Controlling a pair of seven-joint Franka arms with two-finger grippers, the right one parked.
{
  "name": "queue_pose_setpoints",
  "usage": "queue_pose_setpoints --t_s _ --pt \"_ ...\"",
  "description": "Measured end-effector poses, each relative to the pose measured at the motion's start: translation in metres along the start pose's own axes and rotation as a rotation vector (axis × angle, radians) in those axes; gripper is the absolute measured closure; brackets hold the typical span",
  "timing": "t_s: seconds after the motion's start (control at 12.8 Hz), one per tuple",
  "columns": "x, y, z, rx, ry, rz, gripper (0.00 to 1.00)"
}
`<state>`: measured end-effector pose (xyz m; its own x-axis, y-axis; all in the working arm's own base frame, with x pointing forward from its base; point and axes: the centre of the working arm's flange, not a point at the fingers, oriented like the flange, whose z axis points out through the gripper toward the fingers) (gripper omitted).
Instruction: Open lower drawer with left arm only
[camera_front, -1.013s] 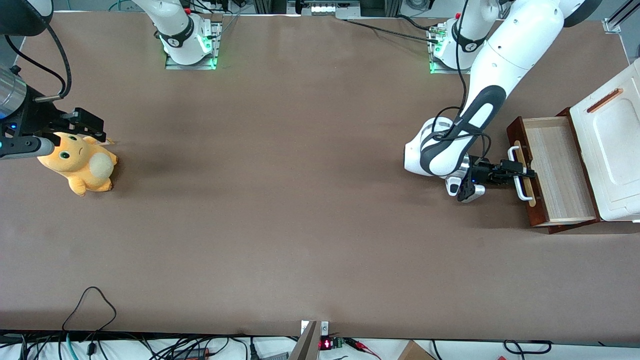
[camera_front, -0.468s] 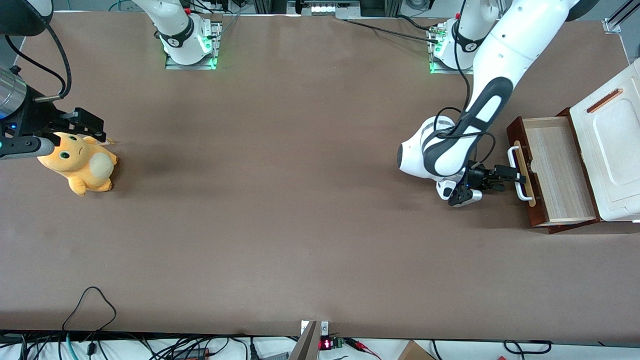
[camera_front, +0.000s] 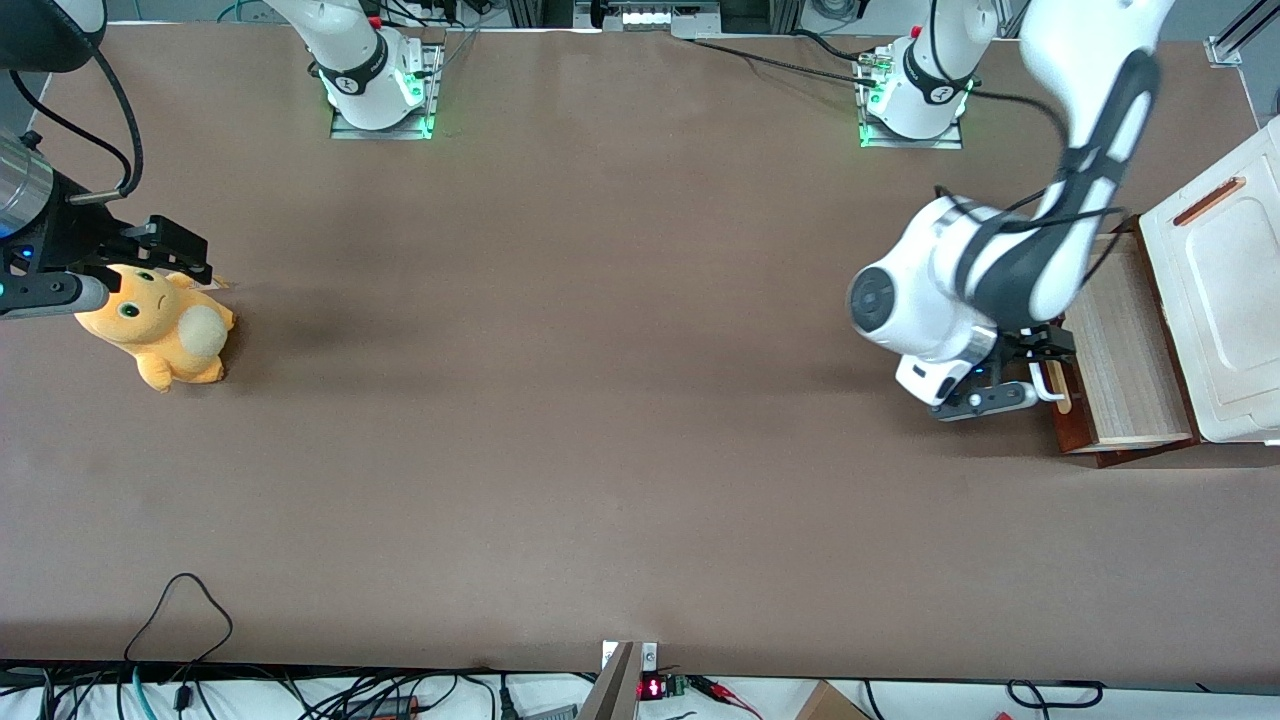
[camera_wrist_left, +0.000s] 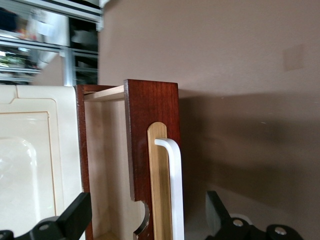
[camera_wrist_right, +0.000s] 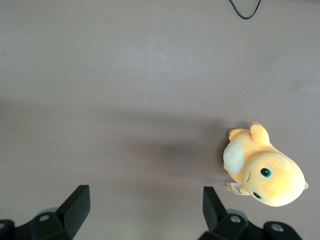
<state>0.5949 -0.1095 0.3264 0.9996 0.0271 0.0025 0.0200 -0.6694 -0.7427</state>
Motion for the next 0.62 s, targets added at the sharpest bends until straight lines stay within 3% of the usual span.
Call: queue_pose_setpoints --t_s 0.31,0.55,0.62 --pt "0.009 -0.065 -0.048 -0.269 -0.045 0.020 0.00" --pt "0.011 -0.140 -0.065 -0.575 -0.092 0.001 0.00" --pt "0.009 -0.166 -0.063 -0.659 -0.093 -0.010 0.00"
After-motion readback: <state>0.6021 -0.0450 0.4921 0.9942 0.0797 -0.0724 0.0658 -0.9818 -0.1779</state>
